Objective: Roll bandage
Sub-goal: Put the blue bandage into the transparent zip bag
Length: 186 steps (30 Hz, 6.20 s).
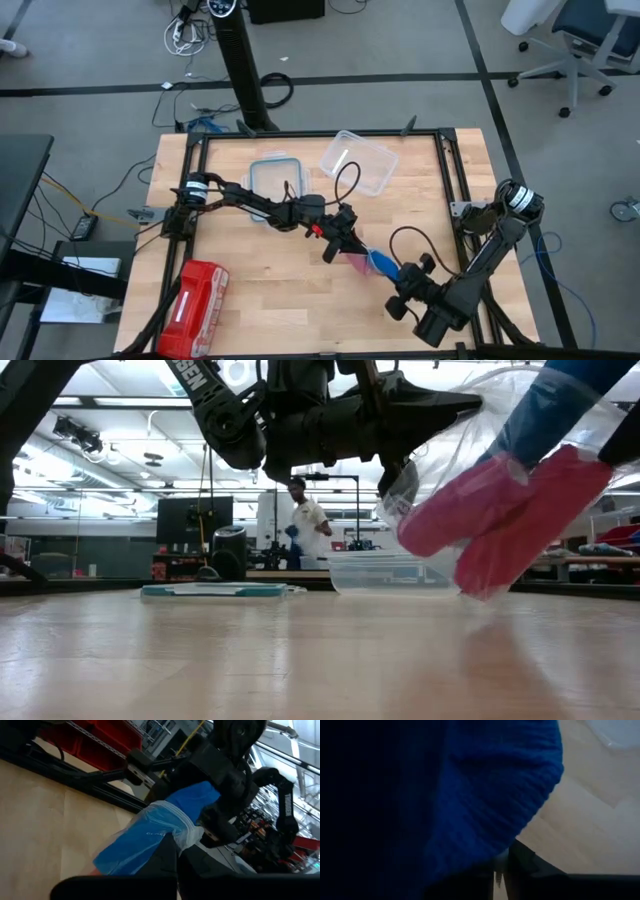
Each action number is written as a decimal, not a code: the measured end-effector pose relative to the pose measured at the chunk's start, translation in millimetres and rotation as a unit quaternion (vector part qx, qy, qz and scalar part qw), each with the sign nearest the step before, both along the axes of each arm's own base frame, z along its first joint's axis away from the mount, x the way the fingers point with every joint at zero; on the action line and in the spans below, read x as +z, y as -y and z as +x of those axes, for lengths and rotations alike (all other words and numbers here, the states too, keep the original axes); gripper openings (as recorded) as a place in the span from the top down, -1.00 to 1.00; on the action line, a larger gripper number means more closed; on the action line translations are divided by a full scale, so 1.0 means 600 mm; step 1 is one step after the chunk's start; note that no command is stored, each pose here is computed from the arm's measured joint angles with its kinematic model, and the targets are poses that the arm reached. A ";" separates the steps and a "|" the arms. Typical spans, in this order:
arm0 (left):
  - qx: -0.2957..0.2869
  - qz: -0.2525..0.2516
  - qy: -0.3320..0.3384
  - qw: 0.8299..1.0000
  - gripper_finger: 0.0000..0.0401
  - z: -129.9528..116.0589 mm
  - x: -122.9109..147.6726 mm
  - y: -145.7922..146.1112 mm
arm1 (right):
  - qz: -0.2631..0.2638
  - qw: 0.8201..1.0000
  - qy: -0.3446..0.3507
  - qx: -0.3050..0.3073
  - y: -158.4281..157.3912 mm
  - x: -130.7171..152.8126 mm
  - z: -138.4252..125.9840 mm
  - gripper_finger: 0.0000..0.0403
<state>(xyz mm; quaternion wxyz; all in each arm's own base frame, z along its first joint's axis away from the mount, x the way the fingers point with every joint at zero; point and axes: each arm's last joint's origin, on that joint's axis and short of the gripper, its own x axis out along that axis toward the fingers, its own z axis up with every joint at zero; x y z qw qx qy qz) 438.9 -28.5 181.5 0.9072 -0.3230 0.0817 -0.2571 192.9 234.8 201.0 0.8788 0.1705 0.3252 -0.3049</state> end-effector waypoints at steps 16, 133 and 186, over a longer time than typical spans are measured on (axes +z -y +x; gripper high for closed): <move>-0.012 0.023 0.003 1.000 1.00 -0.002 -0.003 0.027 | 0.083 0.992 -0.066 0.073 -0.017 0.142 0.032 0.92; -0.041 0.044 0.026 0.998 1.00 -0.002 -0.001 -0.028 | 0.330 0.894 -0.224 0.202 0.132 0.216 0.167 0.95; -0.043 0.027 0.018 0.999 1.00 -0.002 0.001 -0.032 | 0.299 0.927 -0.179 0.140 0.098 0.241 0.129 0.89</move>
